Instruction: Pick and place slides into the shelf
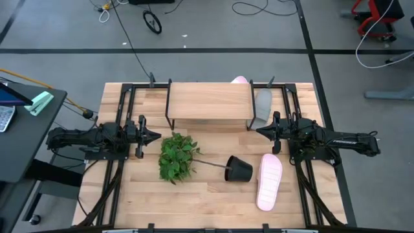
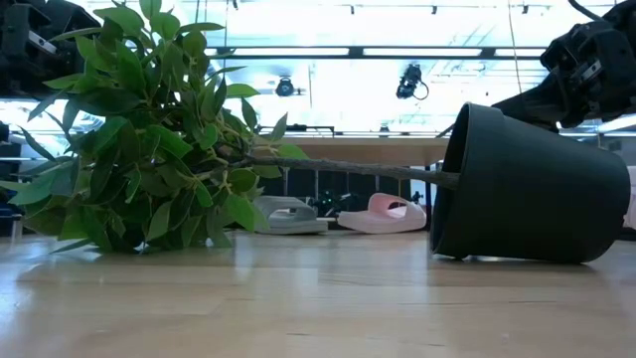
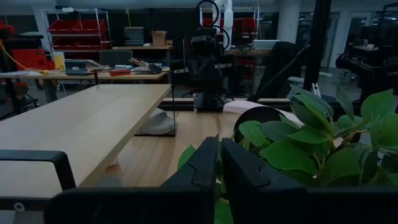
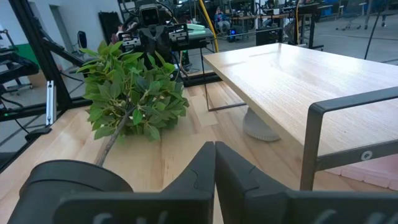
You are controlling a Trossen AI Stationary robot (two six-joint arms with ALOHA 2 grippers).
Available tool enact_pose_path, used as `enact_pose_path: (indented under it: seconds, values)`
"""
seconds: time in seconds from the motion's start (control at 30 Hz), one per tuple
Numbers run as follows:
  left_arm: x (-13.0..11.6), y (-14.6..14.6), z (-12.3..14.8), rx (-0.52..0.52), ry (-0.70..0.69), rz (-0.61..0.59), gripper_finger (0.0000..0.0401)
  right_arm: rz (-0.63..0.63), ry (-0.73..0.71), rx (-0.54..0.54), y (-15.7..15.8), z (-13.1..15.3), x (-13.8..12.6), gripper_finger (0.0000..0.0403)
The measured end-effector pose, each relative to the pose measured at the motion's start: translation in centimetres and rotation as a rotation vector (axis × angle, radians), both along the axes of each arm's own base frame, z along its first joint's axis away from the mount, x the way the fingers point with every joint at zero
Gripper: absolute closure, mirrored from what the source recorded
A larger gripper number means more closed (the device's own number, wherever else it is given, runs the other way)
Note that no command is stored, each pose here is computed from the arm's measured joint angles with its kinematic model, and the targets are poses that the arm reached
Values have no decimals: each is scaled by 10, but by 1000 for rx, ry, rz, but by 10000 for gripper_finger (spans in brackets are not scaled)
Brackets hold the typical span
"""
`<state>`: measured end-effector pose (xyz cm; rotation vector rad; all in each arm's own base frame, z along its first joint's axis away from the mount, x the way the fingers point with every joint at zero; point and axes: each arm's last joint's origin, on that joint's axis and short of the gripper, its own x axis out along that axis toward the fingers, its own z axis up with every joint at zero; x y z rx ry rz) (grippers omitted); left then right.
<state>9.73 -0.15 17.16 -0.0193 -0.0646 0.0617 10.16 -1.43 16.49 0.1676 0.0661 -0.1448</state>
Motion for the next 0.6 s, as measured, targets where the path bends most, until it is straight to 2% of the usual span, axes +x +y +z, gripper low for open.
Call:
enact_pose_path:
  seconds: [0.6]
  values:
    - [0,0,0,0,0,0,371,0,0,0,0,0,0,389]
